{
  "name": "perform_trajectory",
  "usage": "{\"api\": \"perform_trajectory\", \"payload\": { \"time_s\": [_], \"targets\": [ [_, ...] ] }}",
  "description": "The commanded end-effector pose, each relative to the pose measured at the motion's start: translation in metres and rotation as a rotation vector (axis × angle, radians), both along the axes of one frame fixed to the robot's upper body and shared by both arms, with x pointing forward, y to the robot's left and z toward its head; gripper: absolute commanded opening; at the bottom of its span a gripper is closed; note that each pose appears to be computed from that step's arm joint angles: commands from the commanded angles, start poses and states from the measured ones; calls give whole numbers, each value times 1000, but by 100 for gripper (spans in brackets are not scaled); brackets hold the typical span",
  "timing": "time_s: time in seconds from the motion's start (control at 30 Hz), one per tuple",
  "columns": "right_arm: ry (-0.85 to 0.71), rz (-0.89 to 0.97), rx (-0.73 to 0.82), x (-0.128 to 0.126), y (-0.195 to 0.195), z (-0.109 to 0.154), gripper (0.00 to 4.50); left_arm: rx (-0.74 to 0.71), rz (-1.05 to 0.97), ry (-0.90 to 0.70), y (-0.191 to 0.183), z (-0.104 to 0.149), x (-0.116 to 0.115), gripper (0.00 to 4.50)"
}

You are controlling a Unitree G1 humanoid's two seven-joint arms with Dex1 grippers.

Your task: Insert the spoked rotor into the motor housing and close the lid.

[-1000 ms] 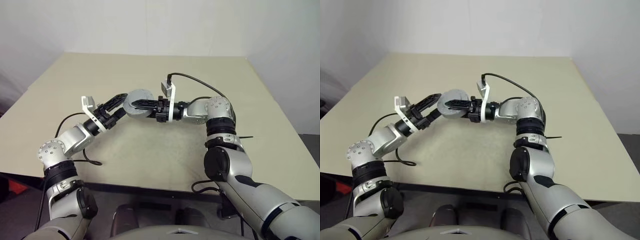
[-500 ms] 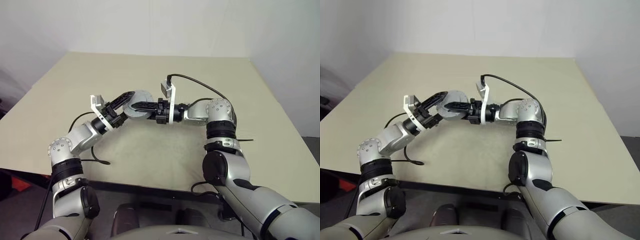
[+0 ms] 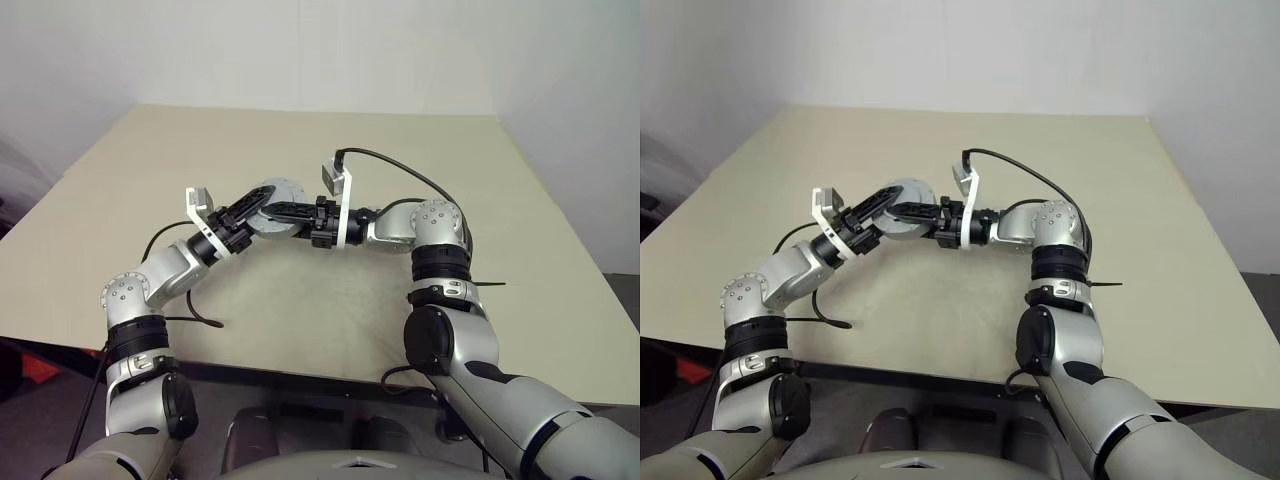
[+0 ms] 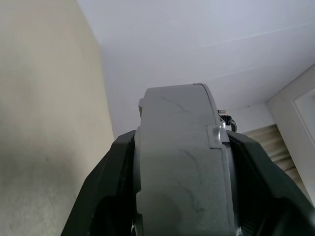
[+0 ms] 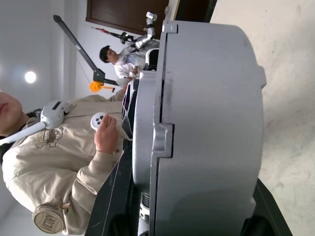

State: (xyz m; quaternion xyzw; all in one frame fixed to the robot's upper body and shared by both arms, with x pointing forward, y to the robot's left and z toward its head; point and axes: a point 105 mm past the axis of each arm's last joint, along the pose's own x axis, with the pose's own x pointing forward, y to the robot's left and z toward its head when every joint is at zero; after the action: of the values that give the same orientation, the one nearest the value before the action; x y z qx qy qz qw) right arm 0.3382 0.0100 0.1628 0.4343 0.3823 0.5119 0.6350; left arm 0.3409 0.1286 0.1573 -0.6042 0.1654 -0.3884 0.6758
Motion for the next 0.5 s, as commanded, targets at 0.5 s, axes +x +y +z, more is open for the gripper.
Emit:
{"api": "perform_trajectory", "payload": {
  "time_s": [0.5],
  "targets": [
    [-71,-47,-24,8,-1,5,204,6,94,-53,21,13,3,217]
  ]
}}
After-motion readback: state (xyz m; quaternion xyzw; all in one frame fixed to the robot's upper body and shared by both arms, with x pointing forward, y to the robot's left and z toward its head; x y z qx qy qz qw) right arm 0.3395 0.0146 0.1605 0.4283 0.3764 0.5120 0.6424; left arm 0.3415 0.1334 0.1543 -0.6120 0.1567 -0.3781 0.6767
